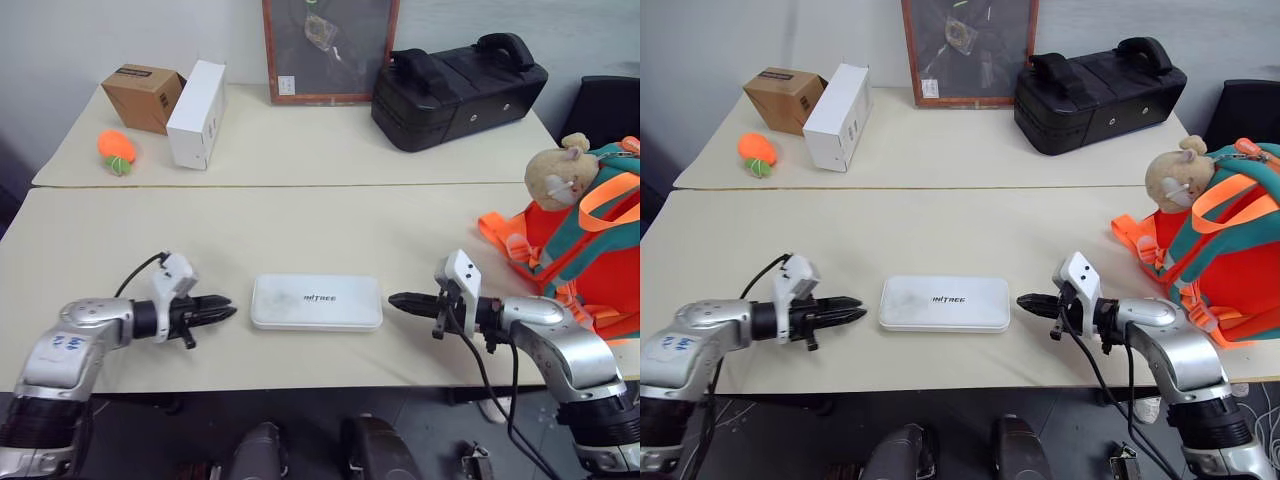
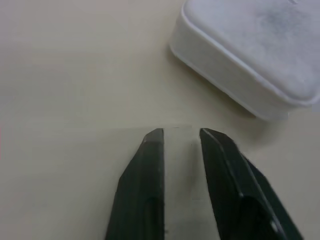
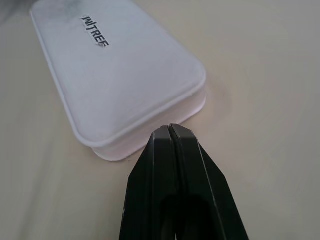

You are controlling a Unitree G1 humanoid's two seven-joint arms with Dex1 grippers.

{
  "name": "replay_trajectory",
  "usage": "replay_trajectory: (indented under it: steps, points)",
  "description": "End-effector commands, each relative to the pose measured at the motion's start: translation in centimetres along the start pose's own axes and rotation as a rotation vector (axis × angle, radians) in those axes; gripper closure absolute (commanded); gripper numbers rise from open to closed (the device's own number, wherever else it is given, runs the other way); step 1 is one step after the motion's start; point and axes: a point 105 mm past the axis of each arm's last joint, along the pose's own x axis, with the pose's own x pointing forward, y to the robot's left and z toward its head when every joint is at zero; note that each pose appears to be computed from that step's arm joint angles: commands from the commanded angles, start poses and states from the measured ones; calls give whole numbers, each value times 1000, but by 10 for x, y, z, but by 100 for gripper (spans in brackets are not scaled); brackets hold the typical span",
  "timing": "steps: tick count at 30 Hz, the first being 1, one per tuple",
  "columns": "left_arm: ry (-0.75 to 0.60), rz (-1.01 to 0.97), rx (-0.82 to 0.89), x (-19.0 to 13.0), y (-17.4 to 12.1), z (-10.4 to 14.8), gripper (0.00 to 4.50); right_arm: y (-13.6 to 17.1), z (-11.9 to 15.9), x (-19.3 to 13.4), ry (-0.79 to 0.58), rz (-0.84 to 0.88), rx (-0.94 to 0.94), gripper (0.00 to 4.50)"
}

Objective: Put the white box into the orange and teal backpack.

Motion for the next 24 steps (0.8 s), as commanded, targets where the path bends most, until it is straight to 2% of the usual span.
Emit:
replay_trajectory:
  steps: [1,5,8,13,18,24]
  points:
    - [-85,-40,-147,-16,2,9,216,-6,7,-5,11,17,-85,450]
    - [-186,-135,-335,-21,2,31,92,-14,9,-6,31,27,-126,450]
    - [-153,-174,-440,-19,3,29,2,-12,9,-5,44,56,-146,450]
    - [-54,-288,-567,-5,-13,26,2,-9,5,-4,68,72,-173,450]
    - [123,-259,-604,23,-11,2,2,-5,3,-3,82,94,-194,450]
    - [129,-332,-616,58,-14,20,2,-3,-3,1,104,98,-224,450]
